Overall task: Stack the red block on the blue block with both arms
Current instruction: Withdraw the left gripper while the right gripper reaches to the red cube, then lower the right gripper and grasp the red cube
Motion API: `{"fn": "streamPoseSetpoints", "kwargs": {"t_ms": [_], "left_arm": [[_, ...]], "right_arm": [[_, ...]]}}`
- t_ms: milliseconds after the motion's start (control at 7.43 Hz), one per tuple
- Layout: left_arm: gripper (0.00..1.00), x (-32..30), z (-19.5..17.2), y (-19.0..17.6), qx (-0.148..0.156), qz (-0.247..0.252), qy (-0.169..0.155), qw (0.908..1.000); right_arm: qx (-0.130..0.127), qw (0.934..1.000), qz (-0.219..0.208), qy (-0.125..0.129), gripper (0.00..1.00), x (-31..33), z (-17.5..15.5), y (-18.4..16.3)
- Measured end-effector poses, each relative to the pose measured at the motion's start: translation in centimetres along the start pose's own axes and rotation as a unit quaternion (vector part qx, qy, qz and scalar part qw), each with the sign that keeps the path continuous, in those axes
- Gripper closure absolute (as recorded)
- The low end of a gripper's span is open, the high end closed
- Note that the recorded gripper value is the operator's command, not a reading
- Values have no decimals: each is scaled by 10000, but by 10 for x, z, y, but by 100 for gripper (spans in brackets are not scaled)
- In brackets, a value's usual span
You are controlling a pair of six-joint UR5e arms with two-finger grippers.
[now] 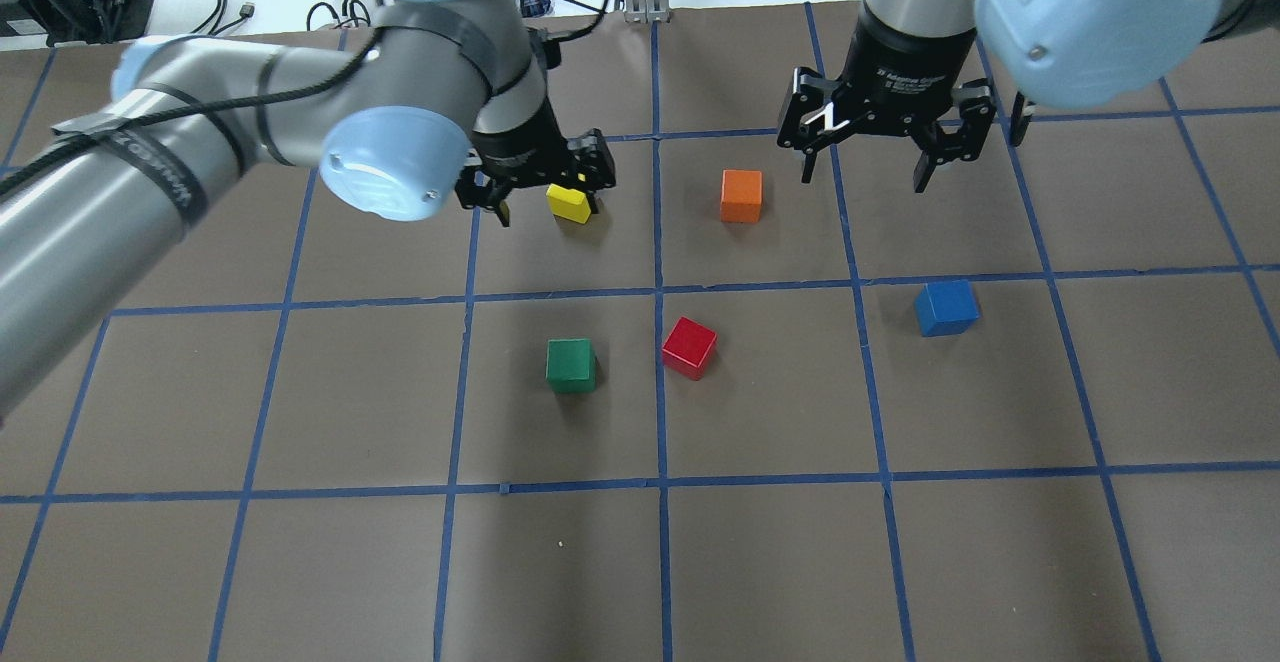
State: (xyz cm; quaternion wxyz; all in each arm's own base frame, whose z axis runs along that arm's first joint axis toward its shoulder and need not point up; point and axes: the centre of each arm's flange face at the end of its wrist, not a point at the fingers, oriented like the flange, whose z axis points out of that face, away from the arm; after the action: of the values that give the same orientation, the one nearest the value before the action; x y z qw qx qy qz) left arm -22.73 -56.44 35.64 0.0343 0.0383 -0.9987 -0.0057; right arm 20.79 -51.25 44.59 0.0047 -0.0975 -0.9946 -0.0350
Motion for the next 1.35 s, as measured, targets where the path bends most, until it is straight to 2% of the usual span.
{"fn": "streamPoseSetpoints", "kwargs": {"t_ms": [404,808,1077,1346], "left_arm": [[0,-114,-57,-5,-66,150,-12,9999],[0,-165,-88,10,-68,331,12,9994],[0,-172,-95,15,-42,353,17,9994],[0,-172,-95,17,-49,370,16,9993]], "right_arm": [[147,9978,641,-17,0,-85,85,35],[173,9937,1110,-20,0,-128,187,66],[170,9917,1276,-1,0,-130,223,72],[166,9882,1522,28,0,-129,232,68]]}}
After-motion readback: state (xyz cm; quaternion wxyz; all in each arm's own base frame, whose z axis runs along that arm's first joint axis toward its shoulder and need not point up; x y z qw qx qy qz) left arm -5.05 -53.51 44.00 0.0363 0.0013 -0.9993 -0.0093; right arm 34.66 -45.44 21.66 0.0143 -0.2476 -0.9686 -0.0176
